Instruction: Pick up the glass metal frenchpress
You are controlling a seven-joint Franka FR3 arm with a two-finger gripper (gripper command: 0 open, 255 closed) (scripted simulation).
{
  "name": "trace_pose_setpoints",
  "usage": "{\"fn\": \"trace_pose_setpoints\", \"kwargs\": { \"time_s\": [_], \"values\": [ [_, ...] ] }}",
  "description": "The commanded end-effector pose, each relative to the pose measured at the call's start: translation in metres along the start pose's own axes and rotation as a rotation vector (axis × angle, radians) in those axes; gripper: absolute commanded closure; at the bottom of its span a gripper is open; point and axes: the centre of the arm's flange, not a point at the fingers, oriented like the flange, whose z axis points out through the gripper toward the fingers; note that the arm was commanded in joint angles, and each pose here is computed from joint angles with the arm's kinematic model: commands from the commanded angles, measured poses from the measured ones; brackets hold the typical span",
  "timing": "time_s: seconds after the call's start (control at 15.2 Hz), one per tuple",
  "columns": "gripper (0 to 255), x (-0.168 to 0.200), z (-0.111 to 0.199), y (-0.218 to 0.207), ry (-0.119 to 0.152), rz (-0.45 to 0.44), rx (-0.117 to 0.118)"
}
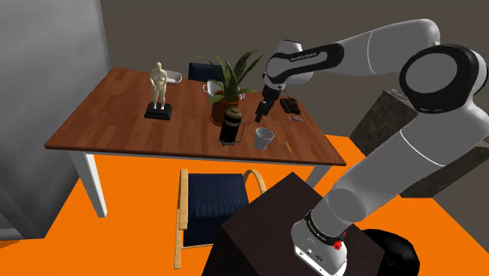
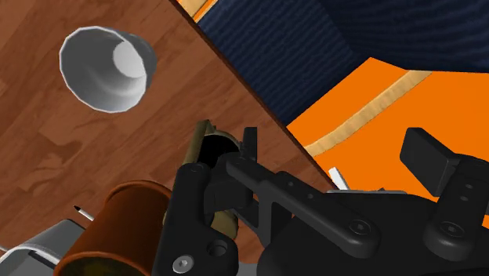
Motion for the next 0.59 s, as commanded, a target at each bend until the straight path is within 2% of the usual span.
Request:
{"fn": "trace_pose_setpoints", "kwargs": {
  "time_s": [0.0,0.53],
  "values": [
    [0,0.015,0.015,0.015,0.001,-0.022,-0.009],
    [0,0.071,0.076,0.076,0.001,-0.102,-0.037]
  ]
}}
